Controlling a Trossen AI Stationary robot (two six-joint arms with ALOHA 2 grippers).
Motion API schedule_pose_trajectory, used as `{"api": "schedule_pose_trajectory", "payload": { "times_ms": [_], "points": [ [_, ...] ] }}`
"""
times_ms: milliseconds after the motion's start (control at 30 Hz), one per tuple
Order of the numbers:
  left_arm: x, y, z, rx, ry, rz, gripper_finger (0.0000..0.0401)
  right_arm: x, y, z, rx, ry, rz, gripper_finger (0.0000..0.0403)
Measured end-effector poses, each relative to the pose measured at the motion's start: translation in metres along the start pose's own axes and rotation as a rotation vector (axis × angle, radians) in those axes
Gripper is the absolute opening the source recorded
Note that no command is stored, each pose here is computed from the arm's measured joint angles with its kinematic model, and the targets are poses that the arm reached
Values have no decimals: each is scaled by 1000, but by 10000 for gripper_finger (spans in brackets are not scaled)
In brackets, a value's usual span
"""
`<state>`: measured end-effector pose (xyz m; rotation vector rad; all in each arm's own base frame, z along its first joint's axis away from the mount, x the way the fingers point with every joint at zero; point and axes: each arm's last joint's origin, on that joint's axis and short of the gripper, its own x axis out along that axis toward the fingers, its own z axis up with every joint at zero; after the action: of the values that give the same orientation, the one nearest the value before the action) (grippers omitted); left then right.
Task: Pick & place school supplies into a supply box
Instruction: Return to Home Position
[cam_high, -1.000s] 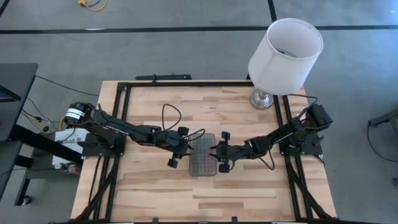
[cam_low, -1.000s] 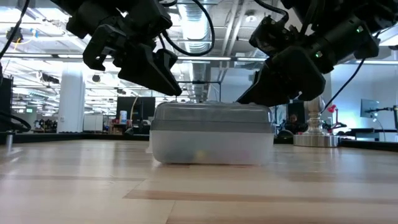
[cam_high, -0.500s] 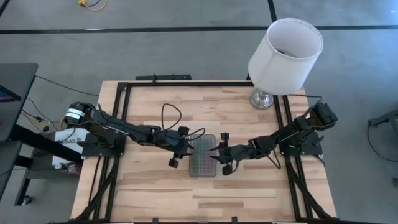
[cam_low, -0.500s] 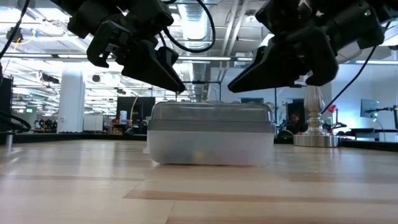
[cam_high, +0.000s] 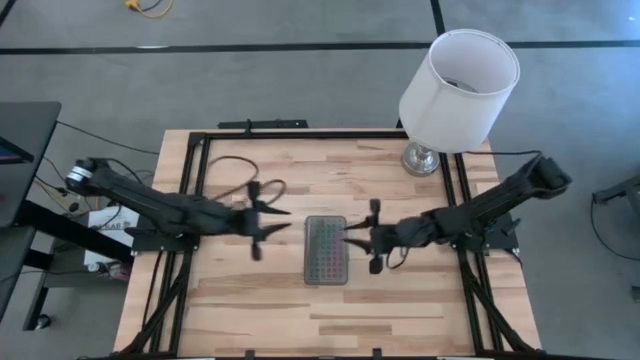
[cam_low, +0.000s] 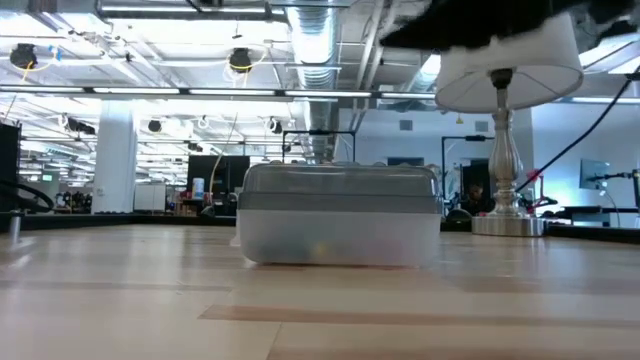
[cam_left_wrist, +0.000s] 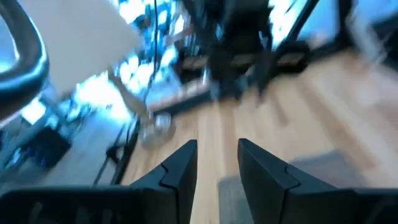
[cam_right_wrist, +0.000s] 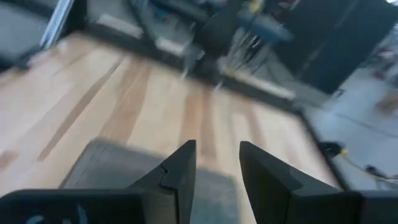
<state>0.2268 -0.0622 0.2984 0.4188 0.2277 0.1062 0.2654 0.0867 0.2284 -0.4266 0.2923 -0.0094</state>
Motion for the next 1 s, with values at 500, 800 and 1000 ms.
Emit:
{"api": "schedule_pose_trajectory", "payload": {
  "times_ms": [500,800,1000],
  "points": [
    [-73,16,-41,-68,-155,68,112,-64,-52,-10,-44,-123,19,120],
    [-83,40,-68,-74,-429,17,112,-82,-84,-38,-10,-323,36,120],
    [-77,49,-82,-83,-338,26,112,-81,-92,-55,31,-285,19,120]
  ]
}}
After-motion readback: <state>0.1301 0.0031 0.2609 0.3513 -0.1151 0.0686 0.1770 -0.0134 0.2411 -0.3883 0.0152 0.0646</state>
